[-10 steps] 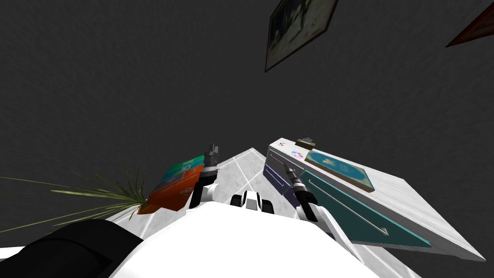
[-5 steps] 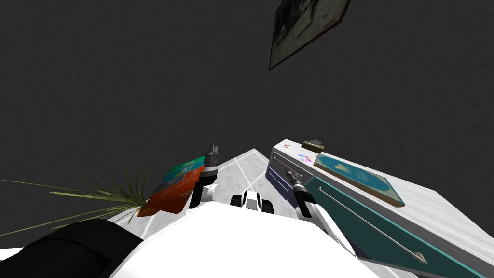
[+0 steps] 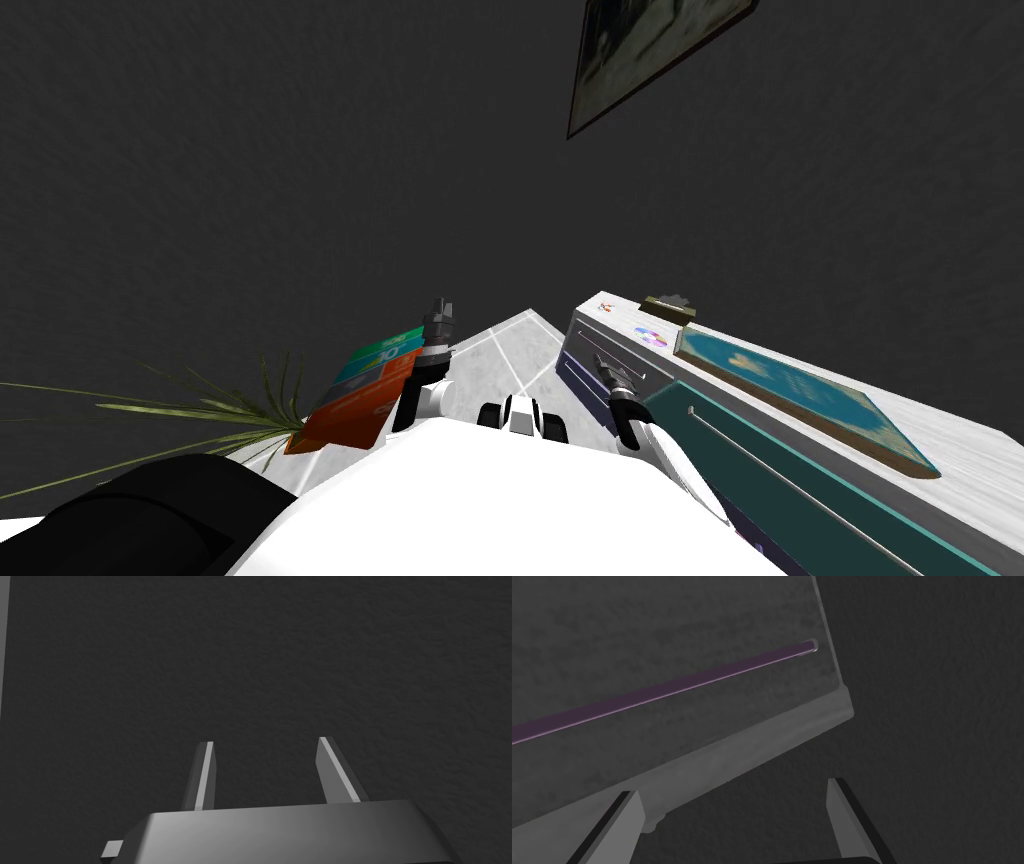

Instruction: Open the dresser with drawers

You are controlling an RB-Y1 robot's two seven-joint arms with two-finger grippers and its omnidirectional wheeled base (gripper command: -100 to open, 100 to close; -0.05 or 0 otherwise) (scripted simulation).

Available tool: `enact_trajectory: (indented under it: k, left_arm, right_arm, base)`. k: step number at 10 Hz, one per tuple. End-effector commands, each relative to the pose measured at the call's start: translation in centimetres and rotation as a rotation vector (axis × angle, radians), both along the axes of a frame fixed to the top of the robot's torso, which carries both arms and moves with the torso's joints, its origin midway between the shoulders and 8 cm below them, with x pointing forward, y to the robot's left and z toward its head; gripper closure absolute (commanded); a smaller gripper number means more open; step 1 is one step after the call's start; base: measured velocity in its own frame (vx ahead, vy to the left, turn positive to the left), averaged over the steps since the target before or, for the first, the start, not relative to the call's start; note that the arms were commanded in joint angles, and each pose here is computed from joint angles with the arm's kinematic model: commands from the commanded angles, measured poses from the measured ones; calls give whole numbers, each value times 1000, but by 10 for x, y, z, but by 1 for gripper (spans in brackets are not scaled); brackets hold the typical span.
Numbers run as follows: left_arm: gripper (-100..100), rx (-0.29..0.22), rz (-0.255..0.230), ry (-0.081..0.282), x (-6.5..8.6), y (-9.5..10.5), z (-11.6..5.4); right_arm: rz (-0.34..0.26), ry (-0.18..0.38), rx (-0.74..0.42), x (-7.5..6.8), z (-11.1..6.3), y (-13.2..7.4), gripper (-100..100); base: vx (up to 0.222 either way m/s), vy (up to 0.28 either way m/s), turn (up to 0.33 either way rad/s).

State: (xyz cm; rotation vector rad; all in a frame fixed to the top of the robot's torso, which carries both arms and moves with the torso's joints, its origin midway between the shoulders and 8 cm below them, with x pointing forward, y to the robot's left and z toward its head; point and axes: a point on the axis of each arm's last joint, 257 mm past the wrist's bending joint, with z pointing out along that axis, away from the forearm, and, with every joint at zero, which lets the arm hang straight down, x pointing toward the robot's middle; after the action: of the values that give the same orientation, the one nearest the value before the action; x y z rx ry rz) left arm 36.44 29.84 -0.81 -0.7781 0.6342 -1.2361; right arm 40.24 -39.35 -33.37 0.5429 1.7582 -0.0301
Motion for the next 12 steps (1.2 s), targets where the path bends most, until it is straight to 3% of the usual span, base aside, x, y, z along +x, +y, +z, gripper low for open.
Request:
enact_trajectory:
  k: [1, 2, 3, 4, 5, 7, 10, 12]
  left_arm:
    - [0, 0, 0, 0, 0, 0, 0]
    - [0, 0, 0, 0, 0, 0, 0]
    - [0, 0, 0, 0, 0, 0, 0]
    - [0, 0, 0, 0, 0, 0, 0]
    - [0, 0, 0, 0, 0, 0, 0]
    - [0, 0, 0, 0, 0, 0, 0]
    - [0, 0, 0, 0, 0, 0, 0]
    - [0, 0, 0, 0, 0, 0, 0]
  right_arm:
    - [-25, 65, -79, -9, -17, -13, -100]
    - [-52, 118, -121, -16, -33, -26, -100]
    - [-47, 121, -143, -16, -32, -27, -100]
    - [-74, 173, -186, -24, -47, -39, -100]
    - [-69, 176, -207, -24, -46, -40, -100]
    - [-103, 268, -314, -38, -66, -62, -100]
    - [-125, 334, -400, -50, -78, -78, -100]
    - [-155, 413, -510, -64, -87, -100, -100]
  base:
    - [92, 56, 29]
    - [91, 91, 54]
    - [66, 73, 23]
    - [78, 68, 48]
    - [84, 49, 20]
    - [120, 67, 60]
    - [97, 80, 32]
    - [107, 68, 55]
